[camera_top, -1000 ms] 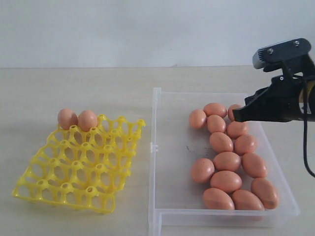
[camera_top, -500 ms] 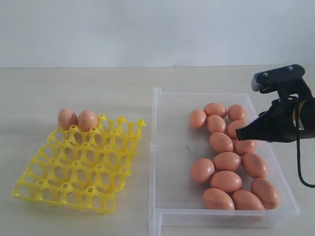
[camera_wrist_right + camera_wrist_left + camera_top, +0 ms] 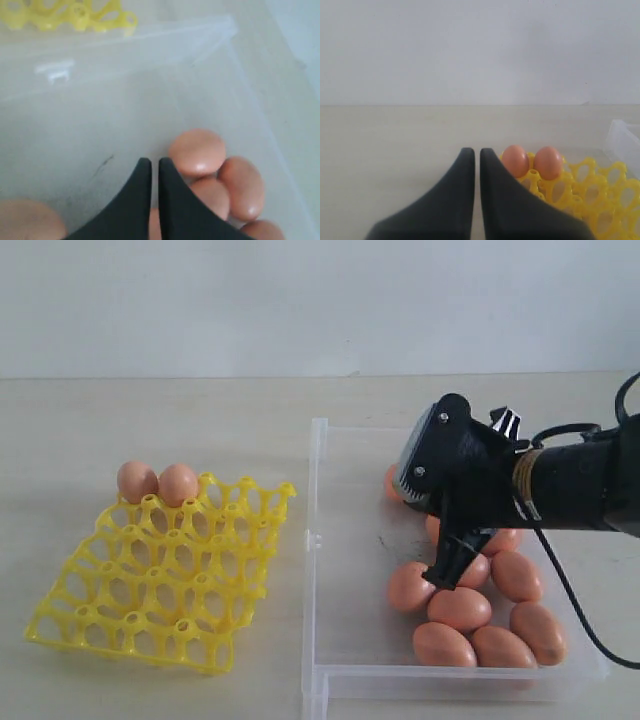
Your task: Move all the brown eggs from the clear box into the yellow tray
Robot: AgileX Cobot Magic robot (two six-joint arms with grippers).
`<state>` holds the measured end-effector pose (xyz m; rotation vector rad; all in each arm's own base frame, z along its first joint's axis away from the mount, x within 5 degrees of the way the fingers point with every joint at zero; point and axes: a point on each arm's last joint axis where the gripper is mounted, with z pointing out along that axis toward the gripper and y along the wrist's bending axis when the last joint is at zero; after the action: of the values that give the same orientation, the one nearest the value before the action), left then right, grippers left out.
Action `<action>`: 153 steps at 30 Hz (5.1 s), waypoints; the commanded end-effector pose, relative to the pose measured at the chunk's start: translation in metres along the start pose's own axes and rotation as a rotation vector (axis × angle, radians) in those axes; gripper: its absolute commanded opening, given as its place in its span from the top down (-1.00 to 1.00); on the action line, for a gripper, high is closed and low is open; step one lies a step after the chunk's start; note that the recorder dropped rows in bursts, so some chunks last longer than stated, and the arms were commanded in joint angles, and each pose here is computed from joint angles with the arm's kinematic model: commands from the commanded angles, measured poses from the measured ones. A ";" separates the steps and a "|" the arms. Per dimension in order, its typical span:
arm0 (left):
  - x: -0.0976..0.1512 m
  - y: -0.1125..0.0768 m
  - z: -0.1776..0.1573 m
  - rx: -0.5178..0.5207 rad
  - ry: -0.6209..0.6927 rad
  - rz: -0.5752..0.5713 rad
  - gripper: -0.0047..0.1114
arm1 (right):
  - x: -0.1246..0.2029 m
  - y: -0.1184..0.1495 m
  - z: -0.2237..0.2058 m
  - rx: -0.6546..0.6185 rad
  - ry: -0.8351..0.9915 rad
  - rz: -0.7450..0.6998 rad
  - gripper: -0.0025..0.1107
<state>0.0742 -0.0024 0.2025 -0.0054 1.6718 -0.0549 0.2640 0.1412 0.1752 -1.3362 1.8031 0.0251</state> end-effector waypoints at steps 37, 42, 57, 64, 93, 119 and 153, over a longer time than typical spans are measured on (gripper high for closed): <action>0.001 0.000 0.000 0.002 -0.003 0.001 0.85 | -0.015 -0.040 0.028 -0.590 0.787 0.190 0.07; 0.001 0.000 0.000 0.002 -0.003 0.001 0.85 | -0.011 -0.025 0.040 -0.565 0.712 0.016 0.22; 0.001 0.000 0.000 0.002 -0.003 0.001 0.85 | -0.014 -0.021 0.045 -0.550 0.666 -0.060 0.22; 0.000 0.000 0.000 0.001 -0.005 0.001 0.85 | -0.015 -0.022 0.047 -0.435 0.706 0.186 -0.14; 0.000 0.000 0.000 0.001 -0.005 0.001 0.85 | -0.009 -0.015 0.035 -0.207 1.008 0.862 -0.14; 0.000 0.000 0.000 0.001 -0.005 0.001 0.85 | 0.011 -0.011 0.039 -0.144 0.994 0.755 -0.13; 0.000 0.000 0.000 0.001 -0.004 0.001 0.85 | 0.037 0.018 0.050 0.177 0.021 0.886 0.96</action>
<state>0.0742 -0.0024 0.2025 -0.0054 1.6718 -0.0549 0.2898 0.1512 0.1108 -0.4189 2.3684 0.2689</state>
